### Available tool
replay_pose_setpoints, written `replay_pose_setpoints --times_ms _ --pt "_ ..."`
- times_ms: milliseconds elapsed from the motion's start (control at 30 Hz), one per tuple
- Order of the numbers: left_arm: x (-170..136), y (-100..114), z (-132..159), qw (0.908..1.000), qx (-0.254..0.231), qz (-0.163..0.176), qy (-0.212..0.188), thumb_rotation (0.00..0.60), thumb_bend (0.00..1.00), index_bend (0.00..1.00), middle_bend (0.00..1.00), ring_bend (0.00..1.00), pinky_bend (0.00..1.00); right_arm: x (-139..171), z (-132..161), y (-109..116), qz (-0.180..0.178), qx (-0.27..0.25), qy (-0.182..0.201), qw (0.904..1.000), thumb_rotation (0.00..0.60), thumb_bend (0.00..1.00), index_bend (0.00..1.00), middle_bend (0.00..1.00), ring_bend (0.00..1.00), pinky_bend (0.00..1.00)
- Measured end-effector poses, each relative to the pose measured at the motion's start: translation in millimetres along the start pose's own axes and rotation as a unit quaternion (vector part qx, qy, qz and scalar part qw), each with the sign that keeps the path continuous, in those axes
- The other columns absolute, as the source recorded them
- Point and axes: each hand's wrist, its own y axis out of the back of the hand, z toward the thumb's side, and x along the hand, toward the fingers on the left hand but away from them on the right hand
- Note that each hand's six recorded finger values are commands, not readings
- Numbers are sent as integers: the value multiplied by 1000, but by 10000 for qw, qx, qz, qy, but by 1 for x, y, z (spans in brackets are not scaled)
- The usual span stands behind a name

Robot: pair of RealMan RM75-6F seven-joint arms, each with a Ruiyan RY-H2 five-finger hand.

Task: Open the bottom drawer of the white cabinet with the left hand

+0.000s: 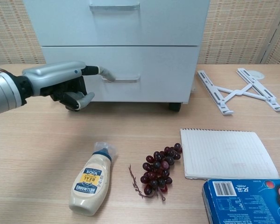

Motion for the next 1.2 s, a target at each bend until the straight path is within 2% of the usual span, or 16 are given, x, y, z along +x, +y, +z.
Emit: replay_pose_setpoints --times_ms 367,1200 --pt "17 0 -4 9997 -86 38 212 600 594 152 980 1000 1000 2 -4 -1 7 -22 -50 10000 600 151 261 291 160 169" --pt "32 -4 -5 9995 -4 -116 292 600 594 161 980 1000 1000 4 -11 0 -74 -53 -129 9999 600 151 261 291 160 169"
